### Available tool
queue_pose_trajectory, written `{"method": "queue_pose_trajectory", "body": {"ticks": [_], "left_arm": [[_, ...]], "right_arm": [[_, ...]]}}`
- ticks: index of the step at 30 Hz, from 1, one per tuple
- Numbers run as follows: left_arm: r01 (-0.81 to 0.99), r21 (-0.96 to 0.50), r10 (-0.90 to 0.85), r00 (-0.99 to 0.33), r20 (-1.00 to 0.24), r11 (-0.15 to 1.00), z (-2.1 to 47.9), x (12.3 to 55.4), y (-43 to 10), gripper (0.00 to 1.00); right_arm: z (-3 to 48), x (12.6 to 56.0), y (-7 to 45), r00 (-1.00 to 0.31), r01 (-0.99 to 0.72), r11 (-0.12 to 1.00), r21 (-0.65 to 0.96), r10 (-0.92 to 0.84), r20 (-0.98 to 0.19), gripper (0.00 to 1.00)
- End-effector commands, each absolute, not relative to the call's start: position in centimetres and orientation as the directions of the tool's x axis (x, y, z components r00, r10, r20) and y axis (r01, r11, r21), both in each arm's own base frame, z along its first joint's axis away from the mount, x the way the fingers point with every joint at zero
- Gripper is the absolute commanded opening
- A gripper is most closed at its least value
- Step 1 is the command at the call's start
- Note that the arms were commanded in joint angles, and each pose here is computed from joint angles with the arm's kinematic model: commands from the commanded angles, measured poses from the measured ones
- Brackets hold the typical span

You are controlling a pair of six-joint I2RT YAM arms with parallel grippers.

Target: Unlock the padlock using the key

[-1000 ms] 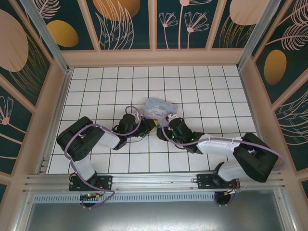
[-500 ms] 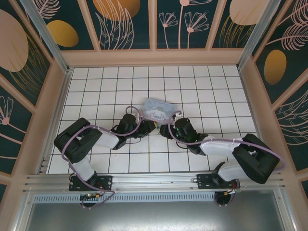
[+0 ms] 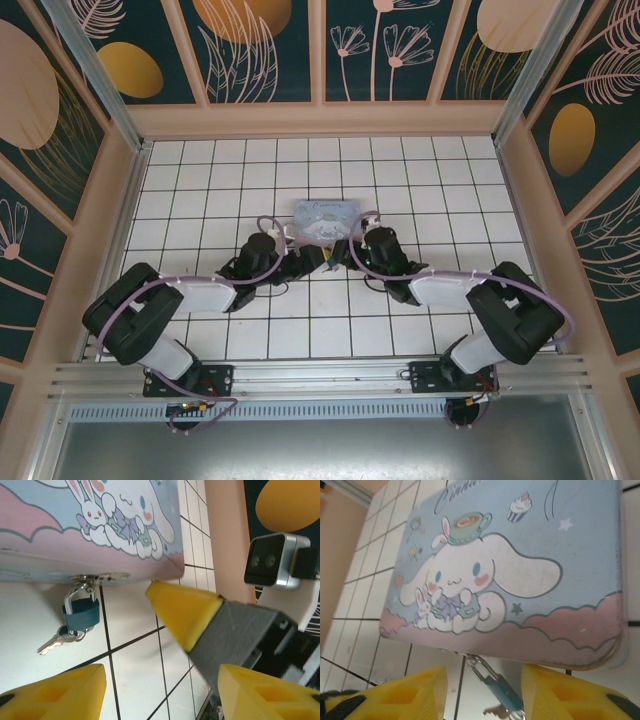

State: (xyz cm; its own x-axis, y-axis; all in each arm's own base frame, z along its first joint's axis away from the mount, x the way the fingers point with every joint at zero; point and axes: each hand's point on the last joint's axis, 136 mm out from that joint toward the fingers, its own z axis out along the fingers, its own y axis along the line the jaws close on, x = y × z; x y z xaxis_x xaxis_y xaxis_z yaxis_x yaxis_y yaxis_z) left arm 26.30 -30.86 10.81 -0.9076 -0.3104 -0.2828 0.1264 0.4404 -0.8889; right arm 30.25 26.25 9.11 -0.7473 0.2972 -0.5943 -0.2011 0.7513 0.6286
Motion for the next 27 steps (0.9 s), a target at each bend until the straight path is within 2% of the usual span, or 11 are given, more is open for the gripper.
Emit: {"method": "queue_pose_trajectory", "body": {"ticks": [1,10,14,16,27], "left_arm": [[0.143,-0.869,-0.307,-0.898,-0.315,0.475,11.1,26.5,-30.5,0.67],[0.172,-0.832,-0.325,-0.864,-0.384,0.527,12.8,28.5,-30.0,0.80],[0.175,-0.815,-0.343,-0.844,-0.413,0.552,13.6,29.7,-29.2,0.83],[0.173,-0.810,-0.356,-0.832,-0.425,0.561,14.1,30.3,-28.7,0.88],[0.160,-0.792,-0.409,-0.786,-0.463,0.590,15.9,32.3,-26.0,0.92]], "right_arm": [[11.4,30.7,27.0,-0.731,-0.245,0.710,0.660,0.311,-0.607,0.43],[9.5,27.2,24.6,-0.747,-0.241,0.706,0.666,0.303,-0.591,0.43],[8.1,26.8,24.5,-0.761,-0.241,0.716,0.655,0.280,-0.585,0.43],[7.5,26.9,24.7,-0.767,-0.245,0.722,0.647,0.264,-0.585,0.42],[5.4,28.3,27.3,-0.798,-0.268,0.737,0.621,0.192,-0.572,0.38]]}}
